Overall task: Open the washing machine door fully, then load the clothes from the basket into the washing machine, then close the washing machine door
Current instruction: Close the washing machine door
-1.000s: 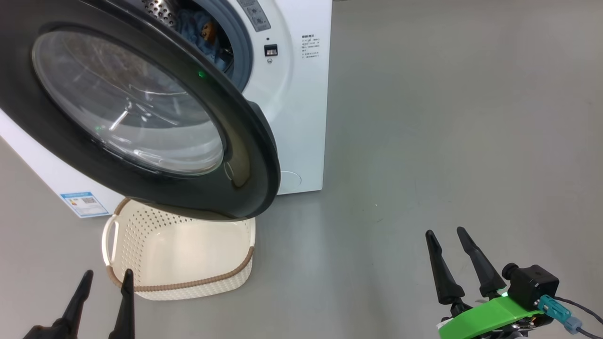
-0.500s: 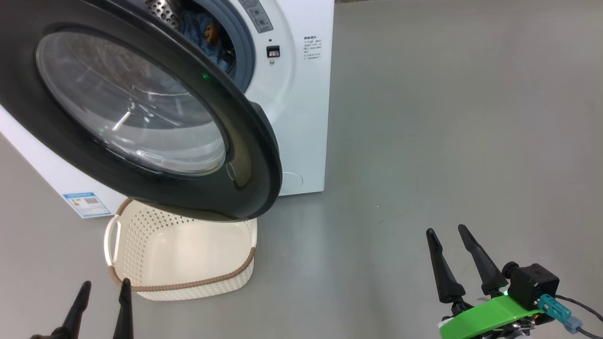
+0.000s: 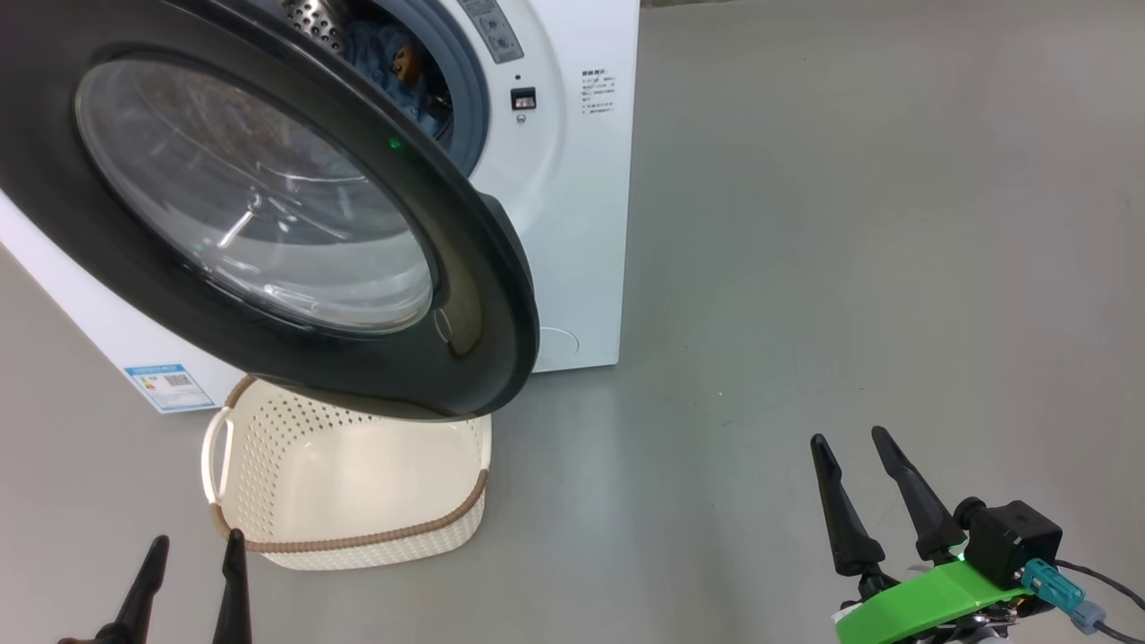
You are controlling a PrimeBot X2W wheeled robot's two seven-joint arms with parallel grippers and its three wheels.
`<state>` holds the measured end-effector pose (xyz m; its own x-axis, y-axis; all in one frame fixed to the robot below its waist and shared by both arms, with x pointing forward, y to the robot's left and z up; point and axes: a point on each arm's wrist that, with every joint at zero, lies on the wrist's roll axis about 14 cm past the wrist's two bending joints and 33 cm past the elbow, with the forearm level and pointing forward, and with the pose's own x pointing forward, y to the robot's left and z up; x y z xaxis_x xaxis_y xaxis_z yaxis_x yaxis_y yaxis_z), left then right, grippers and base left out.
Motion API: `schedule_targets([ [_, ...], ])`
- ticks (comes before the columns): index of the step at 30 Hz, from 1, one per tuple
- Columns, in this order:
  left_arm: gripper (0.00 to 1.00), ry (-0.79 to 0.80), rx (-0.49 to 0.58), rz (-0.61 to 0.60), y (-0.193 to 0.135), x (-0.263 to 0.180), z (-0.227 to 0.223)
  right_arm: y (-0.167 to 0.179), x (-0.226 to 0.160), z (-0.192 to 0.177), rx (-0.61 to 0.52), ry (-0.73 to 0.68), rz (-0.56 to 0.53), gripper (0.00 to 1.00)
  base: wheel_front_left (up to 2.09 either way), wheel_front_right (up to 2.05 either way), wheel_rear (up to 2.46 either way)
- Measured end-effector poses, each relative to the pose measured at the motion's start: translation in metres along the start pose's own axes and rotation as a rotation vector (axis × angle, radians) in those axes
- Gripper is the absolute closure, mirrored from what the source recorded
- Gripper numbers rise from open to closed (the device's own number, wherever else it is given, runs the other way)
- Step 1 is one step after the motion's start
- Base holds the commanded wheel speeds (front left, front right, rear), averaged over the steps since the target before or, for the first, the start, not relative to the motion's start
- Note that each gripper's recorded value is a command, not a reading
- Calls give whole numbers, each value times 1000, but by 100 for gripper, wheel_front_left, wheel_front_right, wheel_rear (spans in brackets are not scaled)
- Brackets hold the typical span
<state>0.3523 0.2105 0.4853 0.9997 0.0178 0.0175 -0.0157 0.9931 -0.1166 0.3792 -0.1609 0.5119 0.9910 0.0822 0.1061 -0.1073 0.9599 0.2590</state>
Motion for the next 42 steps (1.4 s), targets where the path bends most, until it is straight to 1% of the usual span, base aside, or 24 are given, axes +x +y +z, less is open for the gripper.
schedule_targets([
  [34,0,-15,-7,29,5,-6,4,4,-4,-5,-4,16,10,0,0,0,0],
  [35,0,-15,-8,29,5,-6,4,3,-4,-5,-4,16,10,30,0,0,0],
  [36,0,-14,-8,29,5,-6,4,3,-4,-6,-4,19,9,94,0,0,0],
  [37,0,-14,-8,29,5,-6,4,3,-5,-6,-4,21,8,100,0,0,0],
  [42,0,-9,-13,27,3,-5,2,-2,-6,-11,9,34,-9,100,0,0,0],
])
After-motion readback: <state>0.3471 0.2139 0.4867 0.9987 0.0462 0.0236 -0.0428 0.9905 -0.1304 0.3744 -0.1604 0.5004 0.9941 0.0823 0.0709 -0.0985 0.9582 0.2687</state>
